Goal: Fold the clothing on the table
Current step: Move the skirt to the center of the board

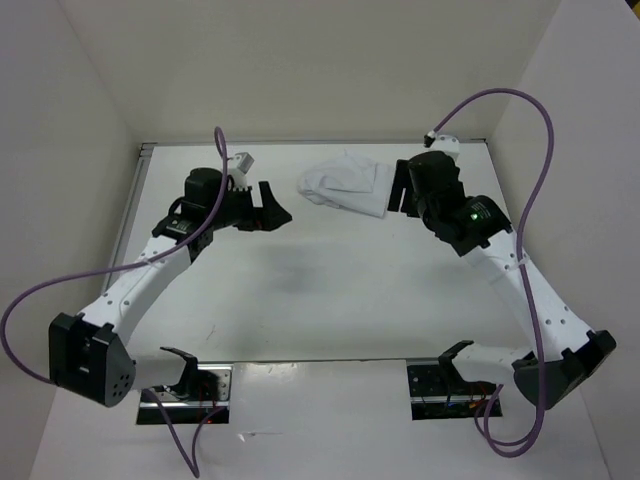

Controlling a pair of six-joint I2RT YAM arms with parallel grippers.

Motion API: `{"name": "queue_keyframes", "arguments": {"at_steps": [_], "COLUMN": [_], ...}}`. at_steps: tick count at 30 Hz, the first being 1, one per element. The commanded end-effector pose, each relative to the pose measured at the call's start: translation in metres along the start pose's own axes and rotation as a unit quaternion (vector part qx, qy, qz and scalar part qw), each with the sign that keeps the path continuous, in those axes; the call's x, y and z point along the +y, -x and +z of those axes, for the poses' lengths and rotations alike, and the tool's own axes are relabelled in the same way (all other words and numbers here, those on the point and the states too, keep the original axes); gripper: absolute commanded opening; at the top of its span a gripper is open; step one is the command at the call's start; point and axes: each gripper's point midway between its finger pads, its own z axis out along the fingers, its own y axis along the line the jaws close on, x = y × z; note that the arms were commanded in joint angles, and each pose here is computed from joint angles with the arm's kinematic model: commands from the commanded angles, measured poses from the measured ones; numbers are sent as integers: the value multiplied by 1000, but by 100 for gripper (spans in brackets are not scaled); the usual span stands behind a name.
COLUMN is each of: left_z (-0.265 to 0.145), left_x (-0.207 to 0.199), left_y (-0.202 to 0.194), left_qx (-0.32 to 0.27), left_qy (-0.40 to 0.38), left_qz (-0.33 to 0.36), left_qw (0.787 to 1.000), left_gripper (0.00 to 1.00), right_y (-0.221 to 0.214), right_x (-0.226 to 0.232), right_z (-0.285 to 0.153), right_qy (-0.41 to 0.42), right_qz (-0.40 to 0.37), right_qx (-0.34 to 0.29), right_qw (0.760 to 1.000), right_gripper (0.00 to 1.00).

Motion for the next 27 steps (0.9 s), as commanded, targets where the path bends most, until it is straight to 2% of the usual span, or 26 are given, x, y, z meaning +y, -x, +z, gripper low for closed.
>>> {"name": "queue_keyframes", "arguments": {"at_steps": [1,3,4,9,11,12,15,16,18,19,21,27], "left_z": [-30,-39,-53,-82,-97,-109,-126,-126,-128,-125,-118,-107], "left_x": [-5,-18,-29,-17,-16,-13,-9,-7,-4,-2,3,9], "left_y": [5,1,8,-6,-10,-10,-11,-10,-16,-17,-23,-33], "left_qx": [-37,-44,-66,-111,-139,-156,-173,-176,-166,-159,-144,-125], "left_qy": [17,7,4,60,61,76,93,99,105,109,117,120], "left_qz": [22,16,13,-28,-23,-28,-14,-10,-7,-8,-18,-30], "left_qw": [999,999,998,992,988,984,980,979,980,981,983,984], "left_gripper": [100,100,100,100,100,100,100,100,100,100,100,100], "right_y": [-7,-20,-21,-22,-32,-50,-60,-79,-80,-93,-92,-104], "right_x": [28,31,34,44,39,42,28,27,24,23,24,29], "right_z": [18,36,40,63,87,104,140,160,183,199,213,263], "right_qy": [55,39,38,34,4,-9,-53,-62,-63,-69,-69,-68], "right_qz": [16,7,6,-4,-11,-12,8,9,37,34,39,50], "right_qx": [8,31,34,31,45,70,89,113,120,137,139,148], "right_qw": [998,999,999,999,999,997,995,992,990,988,987,985], "right_gripper": [76,76,76,75,75,75,70,67,60,57,53,46]}}
